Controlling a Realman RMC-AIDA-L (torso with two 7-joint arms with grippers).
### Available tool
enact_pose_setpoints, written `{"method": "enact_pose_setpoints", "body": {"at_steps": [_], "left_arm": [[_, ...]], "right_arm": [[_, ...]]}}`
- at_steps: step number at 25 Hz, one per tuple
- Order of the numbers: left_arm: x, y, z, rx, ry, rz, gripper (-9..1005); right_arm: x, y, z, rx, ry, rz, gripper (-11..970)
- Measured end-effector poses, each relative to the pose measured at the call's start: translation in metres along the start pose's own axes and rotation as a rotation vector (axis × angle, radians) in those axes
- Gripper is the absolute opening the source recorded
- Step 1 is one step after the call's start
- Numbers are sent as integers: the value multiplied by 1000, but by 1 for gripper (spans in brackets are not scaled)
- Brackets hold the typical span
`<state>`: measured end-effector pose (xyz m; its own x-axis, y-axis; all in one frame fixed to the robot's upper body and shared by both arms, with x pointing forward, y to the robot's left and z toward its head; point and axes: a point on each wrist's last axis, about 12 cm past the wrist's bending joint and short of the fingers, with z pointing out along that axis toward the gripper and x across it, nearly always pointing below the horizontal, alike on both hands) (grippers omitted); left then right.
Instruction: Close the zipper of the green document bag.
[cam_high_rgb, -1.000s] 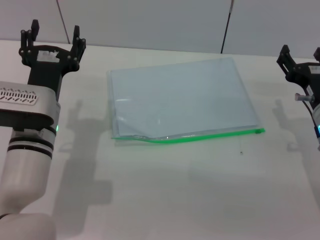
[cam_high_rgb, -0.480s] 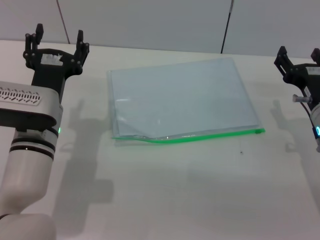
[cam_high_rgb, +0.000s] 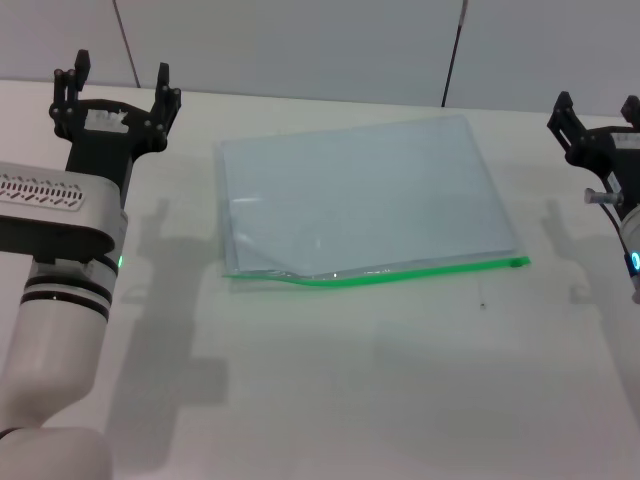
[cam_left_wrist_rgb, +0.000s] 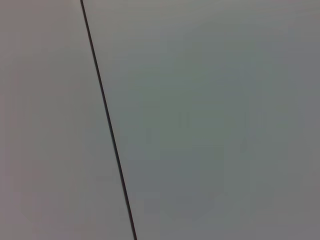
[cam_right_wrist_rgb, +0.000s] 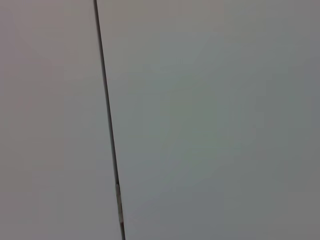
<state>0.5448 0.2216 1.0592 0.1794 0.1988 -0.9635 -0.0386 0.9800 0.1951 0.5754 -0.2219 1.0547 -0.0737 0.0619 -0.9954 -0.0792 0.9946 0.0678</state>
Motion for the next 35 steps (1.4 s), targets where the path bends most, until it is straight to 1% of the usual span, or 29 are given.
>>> {"method": "enact_pose_setpoints", "body": {"at_steps": [13,17,26,35], "left_arm": [[2,0,-2,3,12,-8,860],[3,-3,-3,22,24,-8,860],[7,-4,-2,36,57,-6,860],[9,-3,-2,35,62,-2,860]], "right_arm": [[-1,5,1,-19,0,-6,857],[0,6,1,-22,3,-8,857],[3,7,1,-36,12,-30,857],[4,8,1,-39,14,-33,857]]}}
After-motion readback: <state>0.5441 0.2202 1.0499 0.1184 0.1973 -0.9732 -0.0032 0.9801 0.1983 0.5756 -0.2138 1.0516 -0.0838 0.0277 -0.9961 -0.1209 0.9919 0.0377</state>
